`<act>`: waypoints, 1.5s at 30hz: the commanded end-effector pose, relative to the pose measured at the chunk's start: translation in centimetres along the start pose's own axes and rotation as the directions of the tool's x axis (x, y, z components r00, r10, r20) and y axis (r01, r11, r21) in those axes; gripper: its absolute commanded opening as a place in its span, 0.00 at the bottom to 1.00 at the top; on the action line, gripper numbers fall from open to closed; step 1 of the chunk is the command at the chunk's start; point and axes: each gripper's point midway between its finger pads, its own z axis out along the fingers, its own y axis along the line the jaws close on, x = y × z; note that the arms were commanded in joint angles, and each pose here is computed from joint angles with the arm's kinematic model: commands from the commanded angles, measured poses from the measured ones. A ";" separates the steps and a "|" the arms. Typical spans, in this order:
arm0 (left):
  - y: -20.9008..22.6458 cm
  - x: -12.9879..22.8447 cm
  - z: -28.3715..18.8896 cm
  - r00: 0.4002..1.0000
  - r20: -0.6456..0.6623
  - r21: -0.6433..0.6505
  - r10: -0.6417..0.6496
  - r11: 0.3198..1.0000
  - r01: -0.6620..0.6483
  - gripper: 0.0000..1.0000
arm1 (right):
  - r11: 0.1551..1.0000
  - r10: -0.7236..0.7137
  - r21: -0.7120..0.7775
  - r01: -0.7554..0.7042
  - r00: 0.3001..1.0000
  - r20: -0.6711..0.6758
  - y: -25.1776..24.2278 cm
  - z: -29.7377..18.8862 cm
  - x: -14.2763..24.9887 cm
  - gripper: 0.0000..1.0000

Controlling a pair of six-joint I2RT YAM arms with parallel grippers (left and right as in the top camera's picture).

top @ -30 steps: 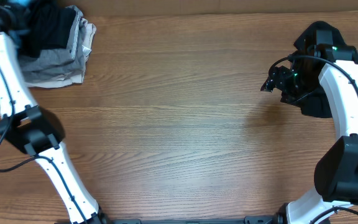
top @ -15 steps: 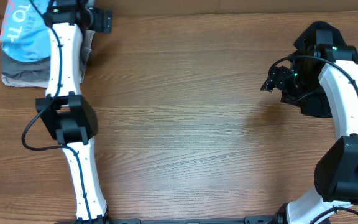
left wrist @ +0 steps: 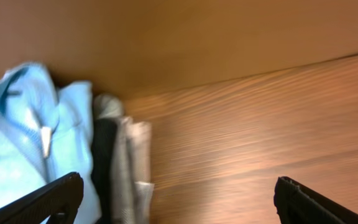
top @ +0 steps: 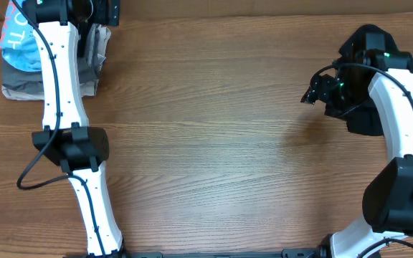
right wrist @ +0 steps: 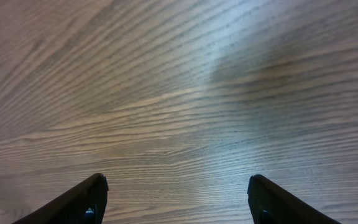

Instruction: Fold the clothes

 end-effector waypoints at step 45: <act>-6.7 -0.2 -3.4 0.999 -0.026 0.157 0.036 0.987 -0.032 1.00 | 0.832 -0.258 0.021 0.554 0.353 0.899 8.8 -19.9 8.2 1.00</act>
